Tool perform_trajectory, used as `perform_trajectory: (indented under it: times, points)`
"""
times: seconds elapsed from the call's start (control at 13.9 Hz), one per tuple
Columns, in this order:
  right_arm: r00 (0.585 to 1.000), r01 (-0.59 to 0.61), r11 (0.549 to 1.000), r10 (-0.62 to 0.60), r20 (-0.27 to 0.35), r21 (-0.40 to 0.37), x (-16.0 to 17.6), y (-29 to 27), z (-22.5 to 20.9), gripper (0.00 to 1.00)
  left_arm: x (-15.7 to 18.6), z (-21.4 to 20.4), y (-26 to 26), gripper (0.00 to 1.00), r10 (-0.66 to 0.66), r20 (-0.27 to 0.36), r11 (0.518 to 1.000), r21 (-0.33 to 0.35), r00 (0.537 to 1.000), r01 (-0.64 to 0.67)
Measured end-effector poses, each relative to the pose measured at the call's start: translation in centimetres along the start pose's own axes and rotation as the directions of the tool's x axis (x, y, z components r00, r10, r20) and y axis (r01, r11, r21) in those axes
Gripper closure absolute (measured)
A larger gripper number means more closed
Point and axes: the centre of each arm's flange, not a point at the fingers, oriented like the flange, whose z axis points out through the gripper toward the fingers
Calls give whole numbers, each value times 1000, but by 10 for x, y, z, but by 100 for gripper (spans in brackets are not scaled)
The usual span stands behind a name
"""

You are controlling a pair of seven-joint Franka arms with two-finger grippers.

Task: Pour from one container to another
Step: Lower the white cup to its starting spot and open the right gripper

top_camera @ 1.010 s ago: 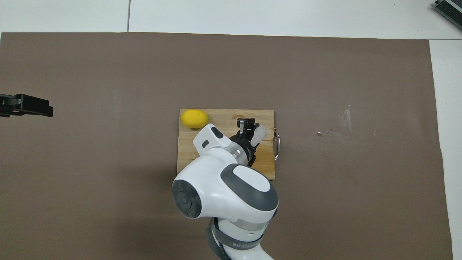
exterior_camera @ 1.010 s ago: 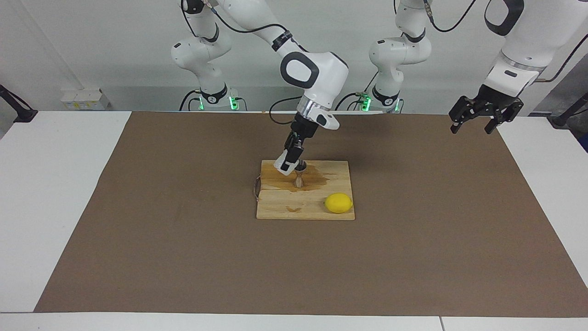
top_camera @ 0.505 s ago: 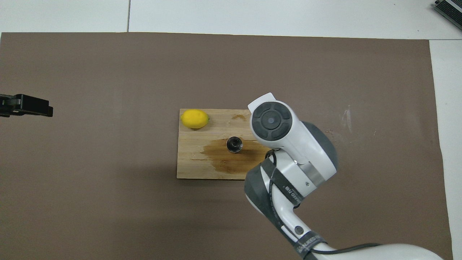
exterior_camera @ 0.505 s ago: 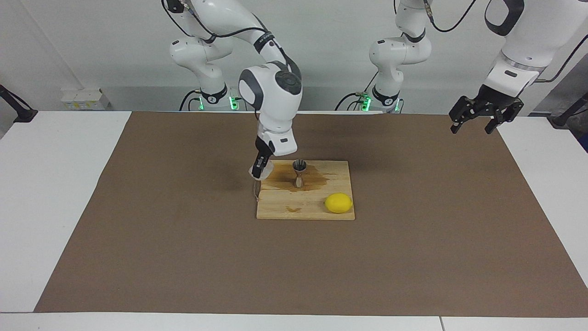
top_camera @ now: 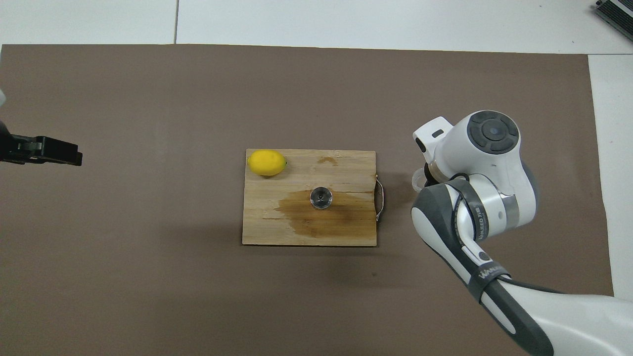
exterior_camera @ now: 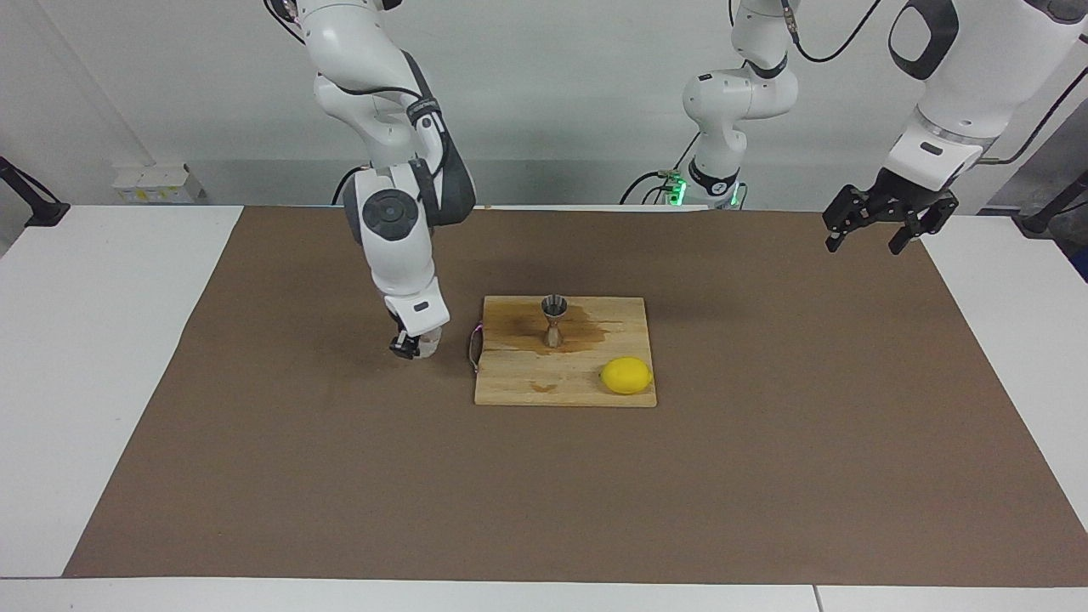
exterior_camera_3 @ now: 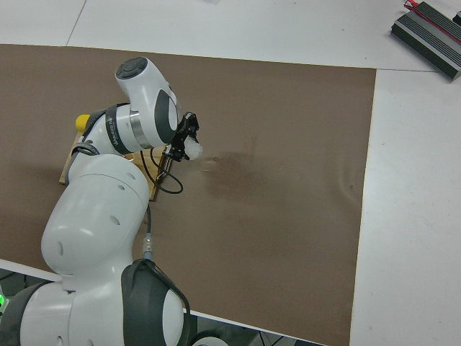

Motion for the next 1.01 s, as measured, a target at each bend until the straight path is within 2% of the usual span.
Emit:
perform_trajectory:
  times: [0.22, 0.51, 0.58, 0.72, 0.87, 1.01]
  points:
    - [1000, 23, 1000, -23, -14, 13, -37, -4, 27, 46, -2, 1, 7, 0, 12, 3, 1000, 0, 1000, -12]
    - [999, 42, 999, -41, -14, 21, -62, -7, 35, 45, -4, 1, 9, 0, 15, 6, 1000, 1, 1000, -15]
    - [999, 41, 999, -41, -14, 21, -65, -7, 35, 39, -4, 1, 9, 0, 16, 6, 1000, 1, 1000, -16]
    - [999, 38, 999, -37, -14, 20, -68, -7, 34, 16, -4, 0, 9, 0, 16, 5, 1000, 1, 1000, -16]
    - [999, 36, 999, -36, -16, 14, -70, -5, 31, 0, -4, 0, 9, 0, 16, 4, 1000, 1, 1000, -16]
    - [999, 34, 999, -34, -23, -14, -70, -3, 15, 0, -4, 0, 9, 0, 16, 4, 1000, 1, 1000, -16]
